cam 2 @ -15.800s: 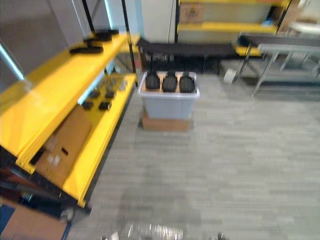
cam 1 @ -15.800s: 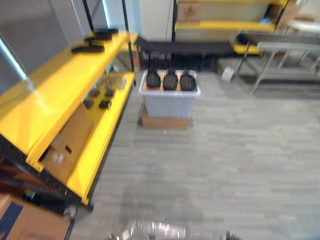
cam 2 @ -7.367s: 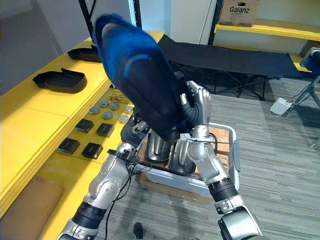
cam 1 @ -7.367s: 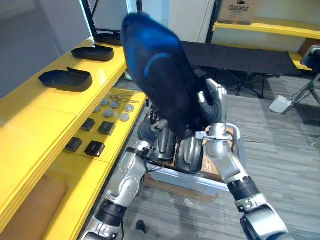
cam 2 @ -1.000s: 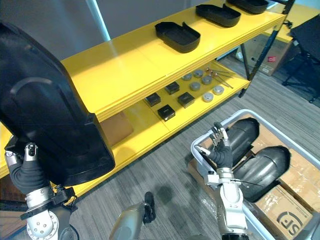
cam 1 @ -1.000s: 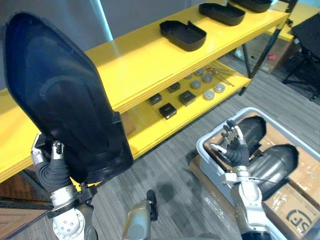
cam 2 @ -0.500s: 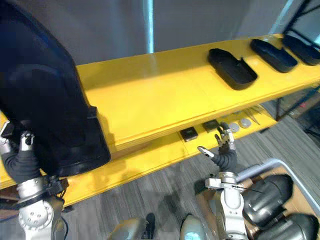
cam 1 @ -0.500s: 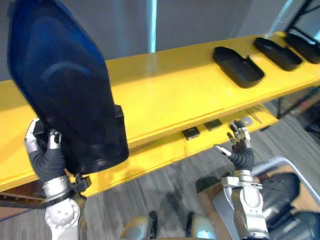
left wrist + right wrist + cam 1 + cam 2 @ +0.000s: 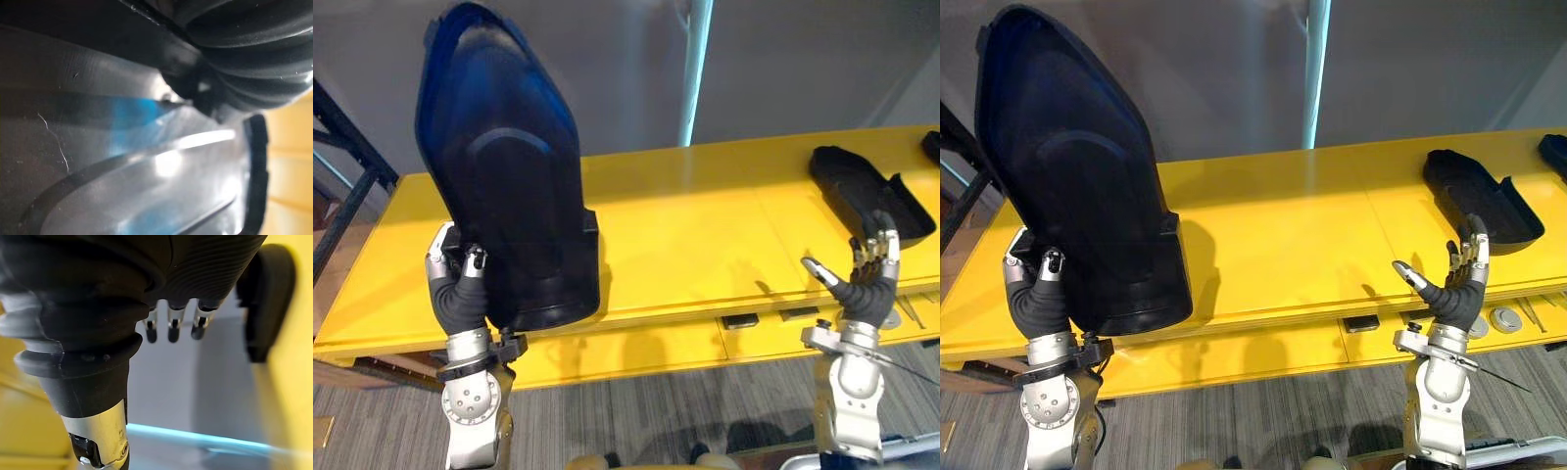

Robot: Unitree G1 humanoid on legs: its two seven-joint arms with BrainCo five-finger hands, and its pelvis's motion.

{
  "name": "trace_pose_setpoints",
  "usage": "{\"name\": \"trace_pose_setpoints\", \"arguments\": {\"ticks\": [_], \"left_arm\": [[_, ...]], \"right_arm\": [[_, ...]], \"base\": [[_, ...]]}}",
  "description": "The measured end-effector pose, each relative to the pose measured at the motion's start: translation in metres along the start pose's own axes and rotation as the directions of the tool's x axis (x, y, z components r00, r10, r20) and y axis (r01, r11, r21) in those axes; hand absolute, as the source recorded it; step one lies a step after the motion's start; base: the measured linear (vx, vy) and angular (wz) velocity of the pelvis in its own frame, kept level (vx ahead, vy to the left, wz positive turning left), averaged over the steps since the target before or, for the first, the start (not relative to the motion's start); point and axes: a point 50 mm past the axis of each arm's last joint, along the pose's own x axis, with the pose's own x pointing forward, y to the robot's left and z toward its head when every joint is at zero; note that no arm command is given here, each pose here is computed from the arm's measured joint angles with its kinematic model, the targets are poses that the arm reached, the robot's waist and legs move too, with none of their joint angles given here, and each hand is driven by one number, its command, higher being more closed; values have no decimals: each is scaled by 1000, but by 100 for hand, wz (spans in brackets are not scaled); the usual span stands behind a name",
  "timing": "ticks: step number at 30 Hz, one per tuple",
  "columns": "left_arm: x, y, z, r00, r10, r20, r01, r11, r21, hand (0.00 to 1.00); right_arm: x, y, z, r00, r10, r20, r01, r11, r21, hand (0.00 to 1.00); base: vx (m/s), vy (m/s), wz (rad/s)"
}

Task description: Walk over and take plastic housings, then place them on the shelf

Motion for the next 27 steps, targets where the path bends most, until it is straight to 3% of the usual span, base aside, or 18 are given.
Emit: {"name": "trace_pose_setpoints", "arguments": {"ticks": [8, 13, 19, 27], "left_arm": [[16, -36, -16, 983, -114, -141, 86, 977, -194, 100], [27, -71, -65, 889, -187, -418, 74, 960, -271, 100], [40, -75, -120, 753, -51, -656, -23, 994, -104, 100], [75, -59, -143, 658, 170, -734, -76, 984, 159, 100]], "right_arm": [[-6, 8, -1, 999, 49, -20, -49, 999, 21, 0], [-9, 26, -2, 987, 157, -28, -155, 986, 63, 0], [-11, 40, -2, 963, 269, -27, -266, 960, 88, 0], [-11, 49, -5, 925, 377, -50, -366, 919, 150, 0]], "base": [[-22, 5, -30], [-84, 17, -32], [-55, -6, -26], [-11, 0, -19]]}}
